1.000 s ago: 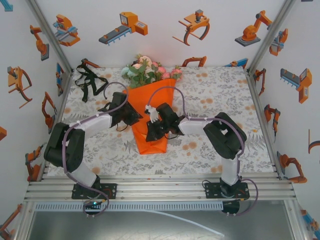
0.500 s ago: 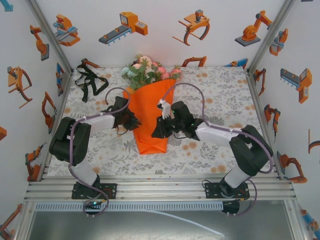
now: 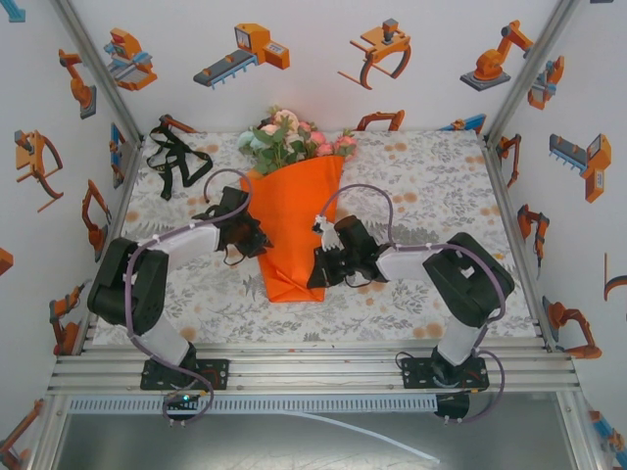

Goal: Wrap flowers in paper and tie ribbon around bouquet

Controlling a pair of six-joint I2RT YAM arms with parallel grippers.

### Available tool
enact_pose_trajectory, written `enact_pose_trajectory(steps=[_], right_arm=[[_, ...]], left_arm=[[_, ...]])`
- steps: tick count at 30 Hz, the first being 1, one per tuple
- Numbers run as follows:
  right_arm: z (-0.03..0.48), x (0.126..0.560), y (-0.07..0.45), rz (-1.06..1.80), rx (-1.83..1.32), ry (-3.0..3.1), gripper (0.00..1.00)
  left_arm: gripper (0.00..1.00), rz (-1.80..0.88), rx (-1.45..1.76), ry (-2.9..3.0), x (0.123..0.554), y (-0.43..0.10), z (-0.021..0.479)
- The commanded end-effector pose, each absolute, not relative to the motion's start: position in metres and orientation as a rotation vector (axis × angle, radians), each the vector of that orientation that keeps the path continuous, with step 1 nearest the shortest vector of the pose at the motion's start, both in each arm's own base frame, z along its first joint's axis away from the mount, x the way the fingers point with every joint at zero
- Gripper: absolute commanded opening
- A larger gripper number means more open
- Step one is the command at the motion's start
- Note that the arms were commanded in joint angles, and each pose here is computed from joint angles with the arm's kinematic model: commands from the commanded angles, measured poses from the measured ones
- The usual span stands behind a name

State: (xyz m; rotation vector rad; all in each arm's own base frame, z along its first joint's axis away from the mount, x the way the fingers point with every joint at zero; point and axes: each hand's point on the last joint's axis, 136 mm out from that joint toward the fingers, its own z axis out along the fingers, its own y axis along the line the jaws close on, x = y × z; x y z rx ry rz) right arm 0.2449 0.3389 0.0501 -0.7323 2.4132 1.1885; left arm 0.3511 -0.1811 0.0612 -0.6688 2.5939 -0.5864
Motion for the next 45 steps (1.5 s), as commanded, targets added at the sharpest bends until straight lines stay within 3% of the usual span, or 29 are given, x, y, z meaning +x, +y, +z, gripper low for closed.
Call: enact_pose_trajectory(steps=[1, 6, 19, 32, 45], right_arm=[[0.039, 0.236, 0.340, 1.191, -0.783, 2.428, 0.03], [0.041, 0.233, 0.339, 1.195, -0.791, 2.424, 0.03], [0.062, 0.264, 0.332, 1.192, -0.619, 2.378, 0.05], [0.085, 0.373, 0.288, 1.255, -0.146, 2.207, 0.05], [0.069, 0.475, 0.260, 1.214, 0.007, 2.140, 0.06]], left_arm=[[0.30, -0.628, -0.532, 2.565, 0.349, -0.199, 0.102], [0.31, -0.734, -0.488, 2.579, 0.338, -0.234, 0.107], [0.25, -0.755, -0.461, 2.865, 0.267, -0.246, 0.022], [0.23, -0.612, -0.472, 2.882, 0.259, -0.224, 0.005], [0.22, -0.609, -0.500, 2.894, 0.248, -0.217, 0.001]])
